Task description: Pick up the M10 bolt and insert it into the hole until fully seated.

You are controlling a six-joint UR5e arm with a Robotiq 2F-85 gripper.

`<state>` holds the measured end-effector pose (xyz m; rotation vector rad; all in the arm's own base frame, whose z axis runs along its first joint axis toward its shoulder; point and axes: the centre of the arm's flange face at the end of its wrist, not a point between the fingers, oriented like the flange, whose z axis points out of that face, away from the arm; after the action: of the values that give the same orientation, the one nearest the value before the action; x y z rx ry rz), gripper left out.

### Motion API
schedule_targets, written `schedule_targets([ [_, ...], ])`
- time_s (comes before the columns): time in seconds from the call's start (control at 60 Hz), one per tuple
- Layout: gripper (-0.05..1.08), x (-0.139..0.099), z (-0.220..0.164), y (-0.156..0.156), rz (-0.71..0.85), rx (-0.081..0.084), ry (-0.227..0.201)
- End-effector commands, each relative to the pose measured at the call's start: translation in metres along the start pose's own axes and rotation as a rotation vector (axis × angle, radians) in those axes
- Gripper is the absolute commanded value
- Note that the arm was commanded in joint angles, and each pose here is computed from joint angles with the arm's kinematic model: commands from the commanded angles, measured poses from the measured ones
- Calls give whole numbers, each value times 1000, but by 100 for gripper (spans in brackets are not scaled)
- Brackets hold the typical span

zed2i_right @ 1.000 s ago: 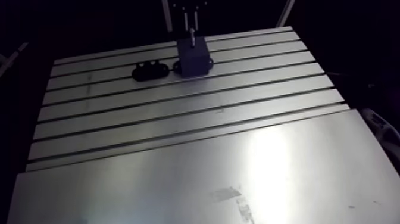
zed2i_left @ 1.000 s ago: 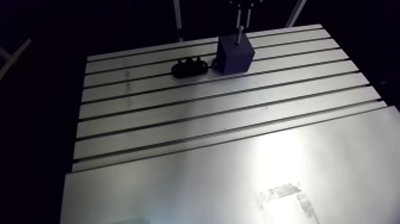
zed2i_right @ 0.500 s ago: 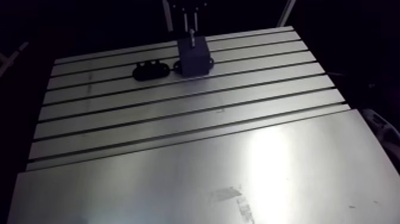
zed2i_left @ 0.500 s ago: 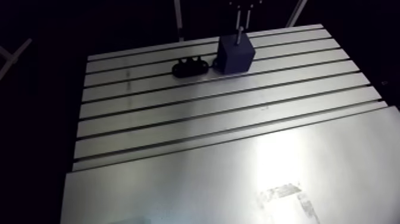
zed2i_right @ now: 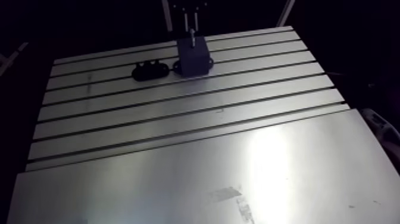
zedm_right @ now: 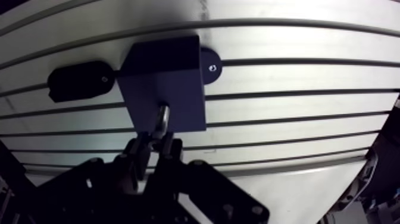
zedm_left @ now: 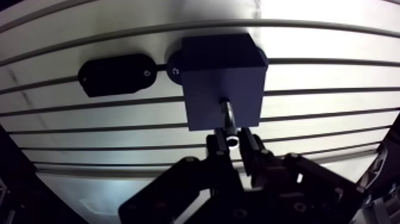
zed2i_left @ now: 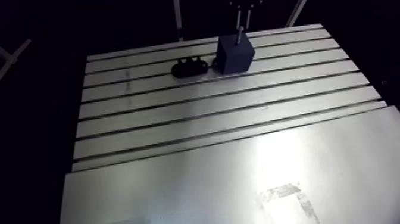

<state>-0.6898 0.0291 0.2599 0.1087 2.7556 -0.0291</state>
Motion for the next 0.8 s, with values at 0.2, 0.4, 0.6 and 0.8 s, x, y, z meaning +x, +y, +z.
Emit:
schedule_targets([
  [0.2,108,0,2,-1,-2,1,-3],
  [0.4,108,0,3,-2,-2,1,-5],
  [0.6,108,1,3,-1,-2,0,-3],
  [0.8,108,1,2,-1,-2,0,0],
])
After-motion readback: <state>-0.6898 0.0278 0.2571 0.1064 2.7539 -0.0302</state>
